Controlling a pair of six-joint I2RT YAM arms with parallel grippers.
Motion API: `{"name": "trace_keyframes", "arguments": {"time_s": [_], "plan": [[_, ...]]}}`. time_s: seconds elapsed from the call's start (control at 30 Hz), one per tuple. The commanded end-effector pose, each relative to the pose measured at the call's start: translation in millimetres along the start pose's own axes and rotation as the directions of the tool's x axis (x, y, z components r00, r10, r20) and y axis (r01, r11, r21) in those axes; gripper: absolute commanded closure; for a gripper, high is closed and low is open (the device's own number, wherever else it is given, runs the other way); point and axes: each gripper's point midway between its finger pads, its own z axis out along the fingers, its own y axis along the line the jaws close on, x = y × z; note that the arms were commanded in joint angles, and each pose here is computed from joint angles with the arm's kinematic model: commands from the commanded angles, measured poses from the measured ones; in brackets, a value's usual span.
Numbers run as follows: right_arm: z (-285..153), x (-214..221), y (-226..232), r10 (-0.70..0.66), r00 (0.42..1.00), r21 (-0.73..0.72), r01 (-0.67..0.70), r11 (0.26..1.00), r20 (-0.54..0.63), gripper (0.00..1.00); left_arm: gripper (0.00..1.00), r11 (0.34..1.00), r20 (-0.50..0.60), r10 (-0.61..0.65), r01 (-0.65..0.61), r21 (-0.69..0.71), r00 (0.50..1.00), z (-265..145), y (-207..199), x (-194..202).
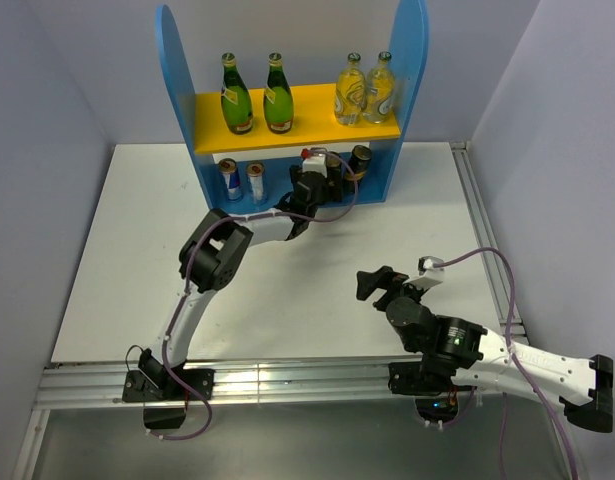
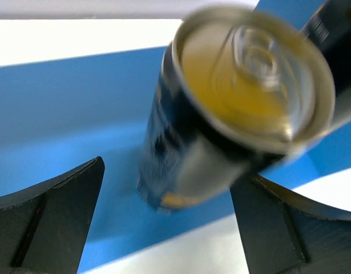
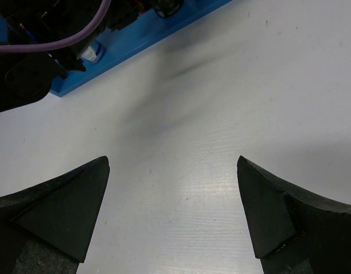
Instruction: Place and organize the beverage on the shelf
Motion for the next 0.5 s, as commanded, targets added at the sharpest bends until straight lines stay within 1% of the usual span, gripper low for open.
{"name": "trace_keyframes", "arguments": {"time_s": [0.0,0.03,0.07,0.1,0.13,0.17,0.2,0.23,0.3,0.33,0.47], "plan": [[0.0,0.2,1.2,0.013,1.000,0.004,-0.013,1.000,0.008,0.00,0.04,0.997,0.151,-0.074,0.073,0.015,0.986,-27.0,-8.0,-77.3],[0.2,0.7,1.1,0.013,1.000,0.006,-0.013,1.000,0.007,0.00,0.04,0.998,0.133,-0.069,0.069,0.006,0.989,-33.2,-2.6,-66.8],[0.2,1.6,0.9,0.014,1.000,0.007,-0.014,1.000,0.004,0.00,0.03,0.998,0.134,-0.070,0.070,0.002,0.989,-37.4,0.5,-67.6],[0.0,3.1,1.2,0.011,1.000,0.006,-0.011,1.000,0.000,0.00,0.03,0.997,0.158,-0.081,0.080,0.009,0.984,-45.9,0.0,-81.8],[-0.1,3.6,0.8,0.009,1.000,0.008,-0.009,1.000,-0.001,0.00,0.03,0.997,0.136,-0.070,0.071,0.001,0.988,-52.3,5.2,-70.9],[-0.4,4.5,1.7,0.013,1.000,0.005,-0.013,1.000,-0.004,0.00,0.02,0.997,0.136,-0.072,0.072,0.004,0.988,-57.0,5.9,-72.7],[-0.1,5.8,0.8,0.010,1.000,0.009,-0.010,1.000,-0.006,0.00,0.02,0.997,0.150,-0.080,0.080,0.011,0.985,-65.4,4.8,-84.3],[-0.6,6.8,1.6,0.008,1.000,0.005,-0.008,1.000,-0.008,0.00,0.02,0.997,0.130,-0.073,0.072,0.010,0.989,-71.1,7.1,-75.5],[-0.5,8.2,1.0,0.002,1.000,0.012,-0.001,1.000,-0.010,0.00,0.01,0.997,0.134,-0.073,0.069,0.033,0.988,-83.4,1.9,-82.9],[-1.2,9.3,2.0,0.002,1.000,0.009,-0.001,1.000,-0.013,0.00,0.01,0.997,0.117,-0.064,0.060,0.040,0.991,-88.2,2.1,-76.4],[-3.4,10.4,4.3,0.000,1.000,0.014,0.000,1.000,-0.021,0.00,0.01,0.996,0.098,-0.063,0.056,0.069,0.993,-112.6,-6.2,-75.6]]}}
